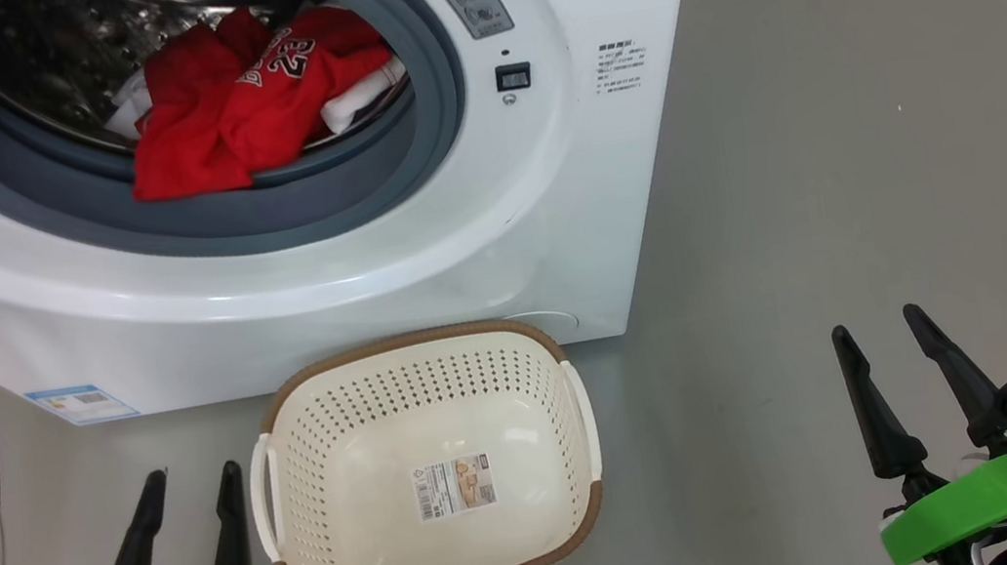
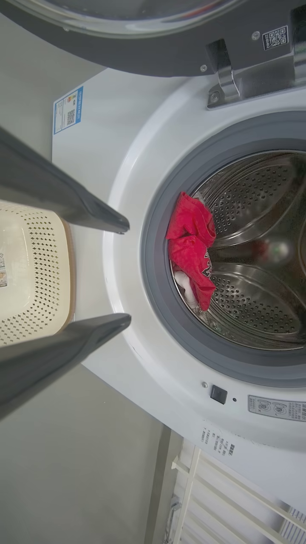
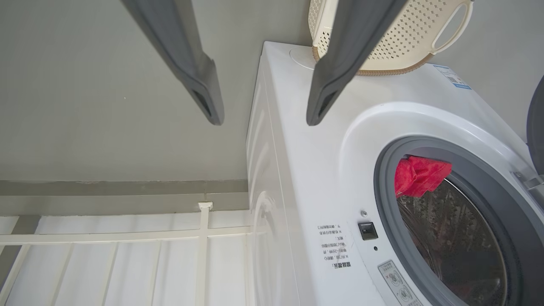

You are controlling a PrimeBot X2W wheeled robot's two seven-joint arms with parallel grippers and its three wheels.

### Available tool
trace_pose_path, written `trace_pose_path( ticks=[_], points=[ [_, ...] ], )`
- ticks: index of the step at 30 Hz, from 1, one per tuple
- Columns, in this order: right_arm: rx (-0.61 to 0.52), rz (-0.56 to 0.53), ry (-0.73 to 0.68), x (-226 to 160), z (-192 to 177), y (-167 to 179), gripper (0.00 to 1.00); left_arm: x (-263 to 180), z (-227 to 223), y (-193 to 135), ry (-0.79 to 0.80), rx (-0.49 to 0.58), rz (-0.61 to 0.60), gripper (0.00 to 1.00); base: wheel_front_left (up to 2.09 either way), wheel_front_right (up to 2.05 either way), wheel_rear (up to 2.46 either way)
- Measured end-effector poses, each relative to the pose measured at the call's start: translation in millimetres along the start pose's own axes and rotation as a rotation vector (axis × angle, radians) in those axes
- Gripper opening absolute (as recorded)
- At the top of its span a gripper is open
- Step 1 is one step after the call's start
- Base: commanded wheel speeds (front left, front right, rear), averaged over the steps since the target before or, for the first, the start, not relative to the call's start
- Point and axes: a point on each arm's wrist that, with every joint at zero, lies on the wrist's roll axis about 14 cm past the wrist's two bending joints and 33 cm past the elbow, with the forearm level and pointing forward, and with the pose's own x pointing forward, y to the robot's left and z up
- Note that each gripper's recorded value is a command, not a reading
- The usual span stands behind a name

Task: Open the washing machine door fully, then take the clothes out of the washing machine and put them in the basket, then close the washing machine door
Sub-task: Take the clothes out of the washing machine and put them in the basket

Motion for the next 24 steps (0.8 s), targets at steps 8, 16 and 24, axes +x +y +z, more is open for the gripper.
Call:
trace_pose_path(
  ticks=[8,16,24],
  points=[
    [-0.001,-0.001,0.000,11.4,-1.0,-1.2,1.00,20.0,-13.2,-1.8,0.041,0.030,-0.025,1.00,0.00,0.00,0.00],
    [0.028,-0.027,0.006,23.2,-6.5,-9.9,1.00,81.8,-22.5,-9.1,0.073,0.093,-0.081,1.00,0.00,0.00,0.00],
    [0.035,-0.048,0.013,36.5,-12.0,-18.6,1.00,151.8,-31.2,-14.8,0.110,0.152,-0.102,1.00,0.00,0.00,0.00]
  ],
)
